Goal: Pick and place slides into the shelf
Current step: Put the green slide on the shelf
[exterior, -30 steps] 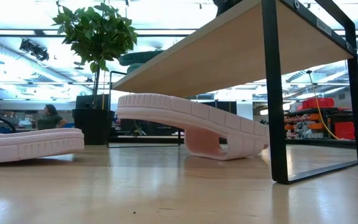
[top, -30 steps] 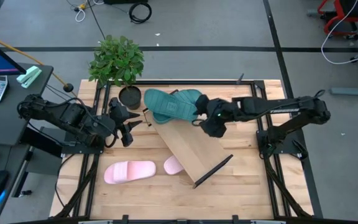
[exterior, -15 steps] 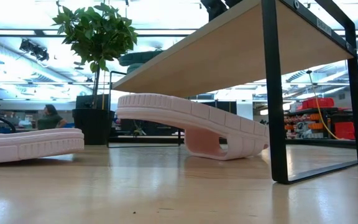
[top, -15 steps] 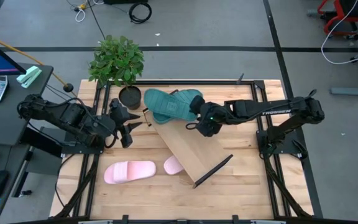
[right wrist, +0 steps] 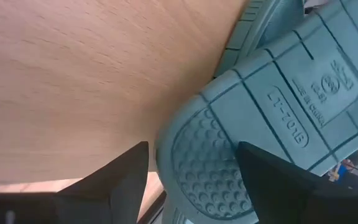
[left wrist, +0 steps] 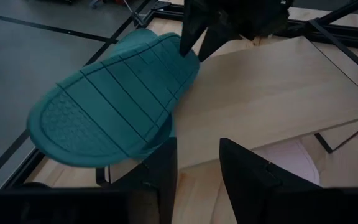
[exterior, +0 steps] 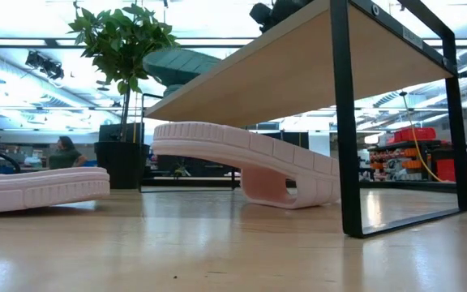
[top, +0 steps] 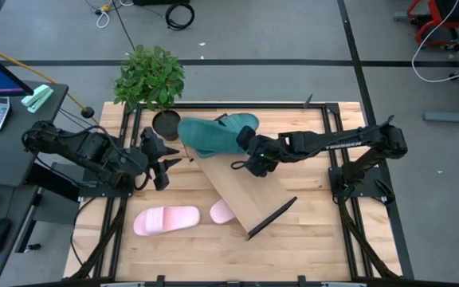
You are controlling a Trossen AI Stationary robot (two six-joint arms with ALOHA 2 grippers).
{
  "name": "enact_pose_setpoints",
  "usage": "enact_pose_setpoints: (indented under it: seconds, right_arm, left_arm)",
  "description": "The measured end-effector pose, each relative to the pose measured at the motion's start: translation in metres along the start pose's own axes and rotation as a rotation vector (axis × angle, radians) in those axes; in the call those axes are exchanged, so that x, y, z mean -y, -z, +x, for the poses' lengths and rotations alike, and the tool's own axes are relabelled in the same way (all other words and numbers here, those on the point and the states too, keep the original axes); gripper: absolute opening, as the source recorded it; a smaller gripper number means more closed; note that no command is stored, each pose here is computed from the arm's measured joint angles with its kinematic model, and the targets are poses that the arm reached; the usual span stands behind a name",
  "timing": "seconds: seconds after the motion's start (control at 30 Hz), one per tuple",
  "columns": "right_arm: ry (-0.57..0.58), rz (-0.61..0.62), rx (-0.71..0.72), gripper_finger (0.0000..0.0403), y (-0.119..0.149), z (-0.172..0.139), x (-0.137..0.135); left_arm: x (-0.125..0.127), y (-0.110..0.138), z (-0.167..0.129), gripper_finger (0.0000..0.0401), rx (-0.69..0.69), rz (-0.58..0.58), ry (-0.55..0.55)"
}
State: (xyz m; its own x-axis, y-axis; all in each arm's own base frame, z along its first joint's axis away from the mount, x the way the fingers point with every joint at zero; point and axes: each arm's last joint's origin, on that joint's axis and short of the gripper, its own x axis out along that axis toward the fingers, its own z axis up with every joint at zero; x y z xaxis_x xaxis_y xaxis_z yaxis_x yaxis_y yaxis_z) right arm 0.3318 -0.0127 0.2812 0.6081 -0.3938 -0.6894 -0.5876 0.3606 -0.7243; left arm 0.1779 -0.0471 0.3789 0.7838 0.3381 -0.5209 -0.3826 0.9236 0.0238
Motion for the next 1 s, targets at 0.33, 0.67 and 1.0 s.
enact_pose_setpoints:
  seconds: [0.33, 0.67, 1.0]
  right_arm:
    - [0.042, 0.024, -0.067, 0.0101, 0.002, -0.001, 0.002]
    - [0.1, 0.128, -0.041, 0.0005, 0.006, -0.03, 0.007]
    - [0.028, 0.995, 0.1, 0.0069, 0.049, -0.062, 0.023]
  left_arm:
    - [0.002, 0.001, -0.001, 0.0122, -0.002, 0.006, 0.016]
    - [0.005, 0.003, -0.004, 0.0123, -0.008, 0.015, 0.032]
    - [0.005, 0.003, -0.004, 0.0118, -0.008, -0.007, 0.032]
